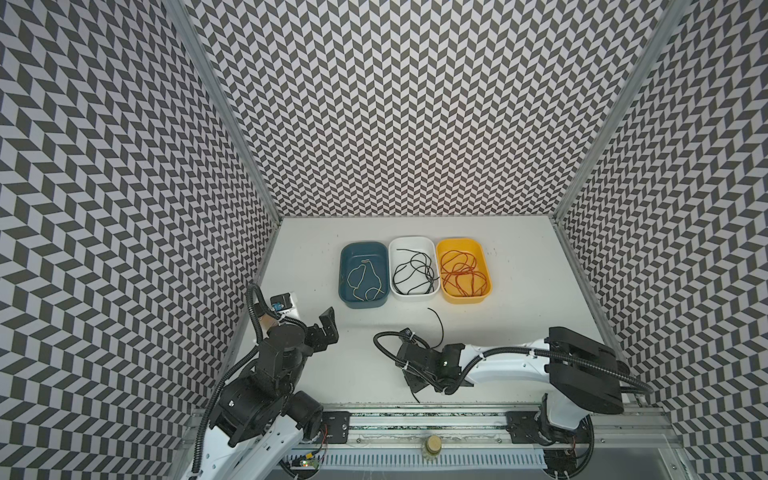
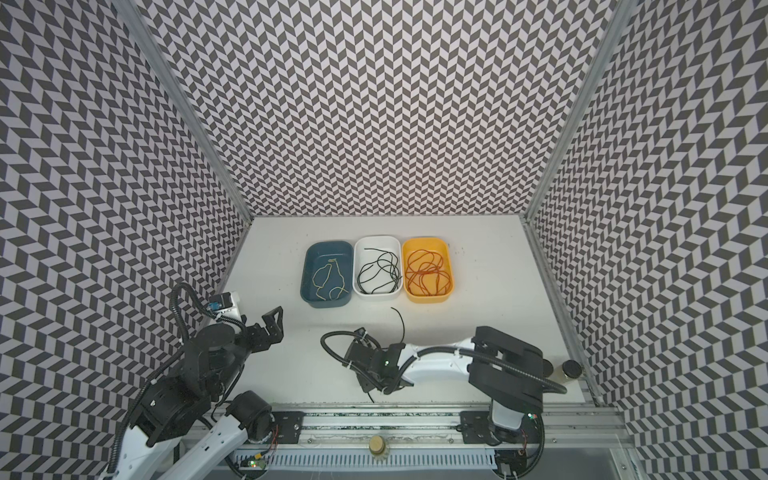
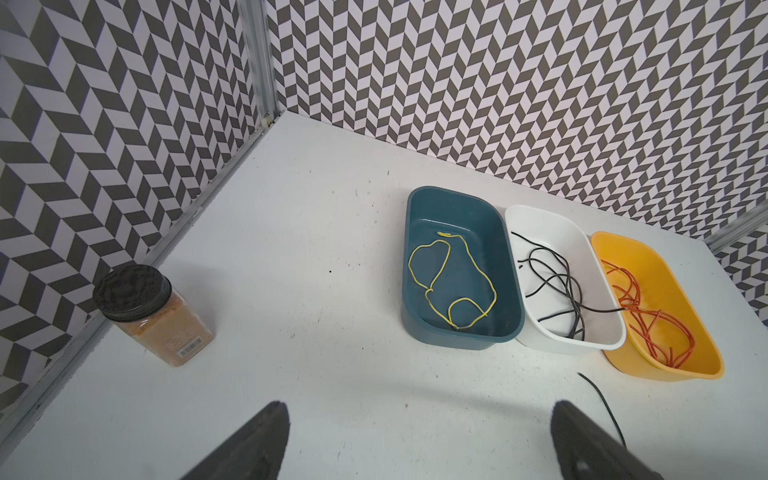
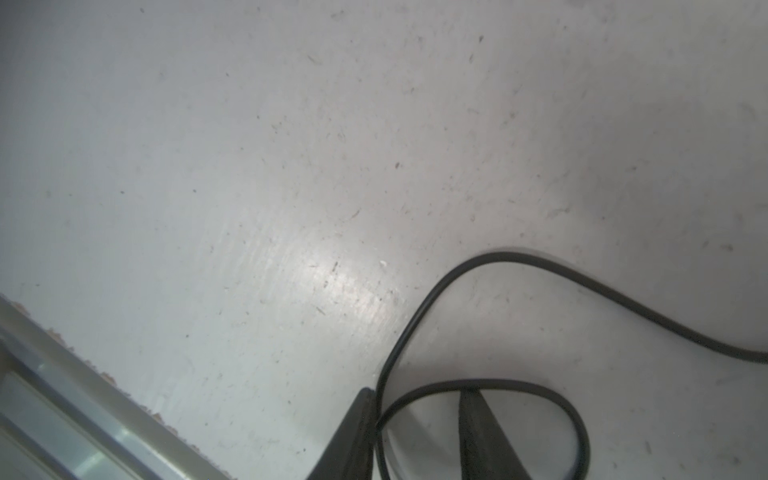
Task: Untangle the cables
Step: 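Close the right gripper on the black wire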
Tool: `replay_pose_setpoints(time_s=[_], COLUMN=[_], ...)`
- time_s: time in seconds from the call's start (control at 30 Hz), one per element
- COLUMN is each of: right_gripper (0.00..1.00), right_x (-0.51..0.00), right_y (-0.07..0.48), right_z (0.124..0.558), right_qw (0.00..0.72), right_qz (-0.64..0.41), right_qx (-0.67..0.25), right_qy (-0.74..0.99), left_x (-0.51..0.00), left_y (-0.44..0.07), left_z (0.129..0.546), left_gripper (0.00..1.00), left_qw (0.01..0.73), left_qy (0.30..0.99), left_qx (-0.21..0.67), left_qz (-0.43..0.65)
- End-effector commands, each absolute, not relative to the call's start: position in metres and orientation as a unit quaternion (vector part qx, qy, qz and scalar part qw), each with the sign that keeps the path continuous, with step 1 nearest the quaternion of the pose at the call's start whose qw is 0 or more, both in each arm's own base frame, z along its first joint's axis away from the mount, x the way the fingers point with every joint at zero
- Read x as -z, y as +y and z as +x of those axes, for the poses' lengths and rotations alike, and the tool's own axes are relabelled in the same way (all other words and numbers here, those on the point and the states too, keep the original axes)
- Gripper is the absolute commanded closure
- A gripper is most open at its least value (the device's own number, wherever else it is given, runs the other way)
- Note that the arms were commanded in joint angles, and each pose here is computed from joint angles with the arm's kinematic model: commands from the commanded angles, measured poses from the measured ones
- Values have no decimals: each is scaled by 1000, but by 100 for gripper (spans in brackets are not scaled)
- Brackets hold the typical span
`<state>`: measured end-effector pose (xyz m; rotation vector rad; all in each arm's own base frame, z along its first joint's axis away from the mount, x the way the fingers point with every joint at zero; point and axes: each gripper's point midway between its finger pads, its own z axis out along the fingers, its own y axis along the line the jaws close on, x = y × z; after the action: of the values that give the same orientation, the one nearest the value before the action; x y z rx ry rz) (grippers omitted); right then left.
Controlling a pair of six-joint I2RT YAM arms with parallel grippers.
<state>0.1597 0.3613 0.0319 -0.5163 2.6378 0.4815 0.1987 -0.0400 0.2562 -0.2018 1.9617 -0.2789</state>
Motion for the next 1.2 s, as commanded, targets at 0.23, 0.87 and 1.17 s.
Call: replay_pose_setpoints(time_s=[0.23, 0.87, 1.17], right_gripper=[70, 100, 100], right_x=[-3, -16, -81], right_y=[348, 359, 351], right_z=[161, 163, 161], right_qw=[191, 204, 252], right_qz=[-184, -205, -205], right_qx=[-112, -162, -226], right_qy=[958, 943, 918], left_x=[-254, -254, -254], left_y=[-36, -35, -35], left_z=[196, 196, 196], left_gripper=[0, 0, 0], left_qw=[544, 544, 545], left_qy=[826, 826, 826], left_qx=[112, 110, 110], left_qz=[-95, -95, -95])
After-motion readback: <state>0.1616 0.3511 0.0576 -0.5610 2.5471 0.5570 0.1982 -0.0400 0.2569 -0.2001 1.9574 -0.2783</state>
